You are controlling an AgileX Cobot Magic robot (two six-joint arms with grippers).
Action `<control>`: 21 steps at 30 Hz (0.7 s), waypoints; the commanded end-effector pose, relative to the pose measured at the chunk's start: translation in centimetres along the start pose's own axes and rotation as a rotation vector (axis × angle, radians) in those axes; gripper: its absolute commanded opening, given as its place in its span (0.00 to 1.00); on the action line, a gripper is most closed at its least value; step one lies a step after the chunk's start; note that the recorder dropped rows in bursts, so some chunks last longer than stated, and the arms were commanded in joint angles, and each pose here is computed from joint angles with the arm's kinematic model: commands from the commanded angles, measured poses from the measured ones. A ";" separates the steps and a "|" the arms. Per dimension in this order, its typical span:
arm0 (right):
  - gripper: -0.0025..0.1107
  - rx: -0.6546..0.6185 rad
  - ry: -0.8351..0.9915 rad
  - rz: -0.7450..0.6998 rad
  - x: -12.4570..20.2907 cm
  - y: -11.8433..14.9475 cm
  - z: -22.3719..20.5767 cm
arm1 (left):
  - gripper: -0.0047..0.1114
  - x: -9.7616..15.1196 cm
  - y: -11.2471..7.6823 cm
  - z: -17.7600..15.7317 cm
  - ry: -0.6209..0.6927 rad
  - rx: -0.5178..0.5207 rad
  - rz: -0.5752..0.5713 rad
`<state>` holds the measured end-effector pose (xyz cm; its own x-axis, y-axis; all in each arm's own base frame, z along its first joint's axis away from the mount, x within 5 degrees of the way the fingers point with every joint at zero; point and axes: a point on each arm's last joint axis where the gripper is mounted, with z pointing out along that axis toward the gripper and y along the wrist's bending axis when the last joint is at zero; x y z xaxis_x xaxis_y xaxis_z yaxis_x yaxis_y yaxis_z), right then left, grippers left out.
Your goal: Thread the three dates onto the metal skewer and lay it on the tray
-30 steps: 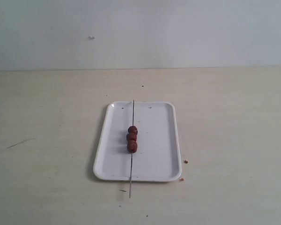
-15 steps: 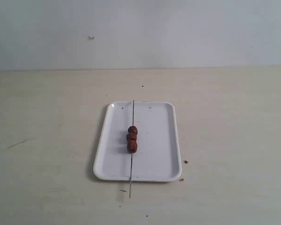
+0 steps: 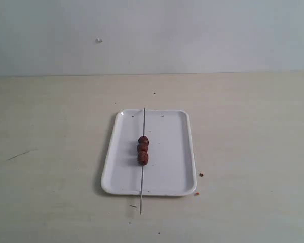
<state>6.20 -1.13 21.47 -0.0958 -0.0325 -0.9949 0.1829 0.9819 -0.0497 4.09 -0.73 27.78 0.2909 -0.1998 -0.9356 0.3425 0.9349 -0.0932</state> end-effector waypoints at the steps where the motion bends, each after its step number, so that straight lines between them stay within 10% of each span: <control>1: 0.02 0.011 0.013 -0.028 1.6 0.0 0.2 | 0.04 0.1 0.0 -0.1 0.001 0.003 -0.006; 21: 0.02 -0.010 0.104 -0.001 2.7 0.2 -0.6 | 0.04 0.1 0.0 -0.1 0.001 0.003 -0.006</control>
<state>5.45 -0.87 18.91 -0.1965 -0.0164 -0.9804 0.1660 0.9849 -0.0497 4.09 -0.73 27.78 0.2909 -0.1998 -0.9356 0.3425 0.9349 -0.0932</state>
